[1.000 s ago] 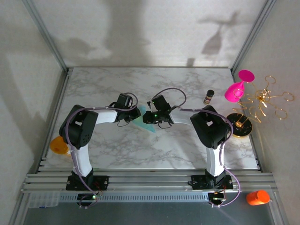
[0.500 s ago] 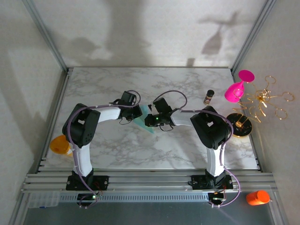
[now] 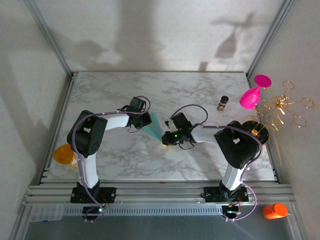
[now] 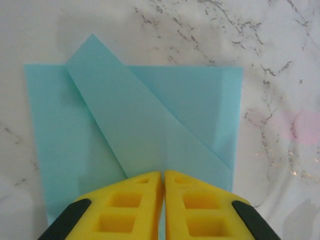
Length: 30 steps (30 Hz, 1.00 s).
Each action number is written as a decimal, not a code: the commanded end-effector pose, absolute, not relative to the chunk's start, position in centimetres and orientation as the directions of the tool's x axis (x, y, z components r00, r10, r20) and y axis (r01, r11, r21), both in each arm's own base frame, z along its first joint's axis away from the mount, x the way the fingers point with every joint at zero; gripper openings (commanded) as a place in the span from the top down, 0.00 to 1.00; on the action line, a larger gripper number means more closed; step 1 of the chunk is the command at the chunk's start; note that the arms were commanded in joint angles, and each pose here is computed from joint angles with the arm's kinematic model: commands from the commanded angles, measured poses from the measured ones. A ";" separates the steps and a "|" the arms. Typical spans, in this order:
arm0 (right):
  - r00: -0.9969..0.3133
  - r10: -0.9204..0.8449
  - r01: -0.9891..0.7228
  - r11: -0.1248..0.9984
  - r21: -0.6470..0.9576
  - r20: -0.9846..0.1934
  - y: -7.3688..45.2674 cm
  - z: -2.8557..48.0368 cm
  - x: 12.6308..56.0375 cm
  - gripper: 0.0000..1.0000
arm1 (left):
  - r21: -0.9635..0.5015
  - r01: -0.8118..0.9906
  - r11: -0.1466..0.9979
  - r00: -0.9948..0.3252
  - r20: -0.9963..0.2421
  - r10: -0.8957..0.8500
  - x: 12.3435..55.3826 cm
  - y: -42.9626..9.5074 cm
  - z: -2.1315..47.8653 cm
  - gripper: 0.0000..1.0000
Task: Fold a paper plane with a square sheet of paper (pick it up from the middle)
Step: Fourth fold the wing at the center of the table.
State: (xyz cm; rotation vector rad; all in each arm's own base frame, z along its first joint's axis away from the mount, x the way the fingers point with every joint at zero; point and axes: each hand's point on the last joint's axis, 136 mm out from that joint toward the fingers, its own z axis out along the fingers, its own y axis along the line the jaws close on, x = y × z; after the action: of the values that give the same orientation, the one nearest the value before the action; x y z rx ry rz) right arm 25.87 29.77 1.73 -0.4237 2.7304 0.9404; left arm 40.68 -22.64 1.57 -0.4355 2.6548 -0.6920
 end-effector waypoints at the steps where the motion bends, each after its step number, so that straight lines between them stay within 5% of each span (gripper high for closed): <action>1: -0.949 -0.185 -0.301 0.771 0.561 -0.254 28.3 1.4 25.0 0.91 | -0.429 -0.252 0.868 -0.900 -0.225 -0.373 39.4 -21.3 -0.9 0.86; 4: -0.916 -0.138 -0.355 0.719 0.598 -0.377 29.9 5.0 27.5 0.87 | -0.507 -0.200 0.839 -0.895 -0.254 -0.367 40.6 -23.0 2.4 0.82; 9: -0.868 -0.018 -0.376 0.678 0.632 -0.497 31.1 9.0 31.9 0.71 | -0.606 -0.179 0.775 -0.845 -0.309 -0.437 41.9 -23.3 8.2 0.62; 20: -0.898 -0.018 -0.328 0.694 0.641 -0.440 32.6 5.9 37.5 0.62 | -0.691 -0.347 0.634 -0.709 -0.249 -0.660 40.5 -16.6 9.0 0.48; 30: -0.921 -0.074 -0.326 0.683 0.653 -0.382 33.9 3.4 37.9 0.68 | -0.739 -0.354 0.573 -0.741 -0.152 -0.654 39.3 -18.1 7.2 0.45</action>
State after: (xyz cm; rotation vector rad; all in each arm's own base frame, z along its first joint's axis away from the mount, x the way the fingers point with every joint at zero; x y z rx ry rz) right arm 37.95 33.38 3.35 -0.2773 2.5637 1.0568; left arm 39.22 -16.99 7.06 -0.8208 2.4081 -0.9168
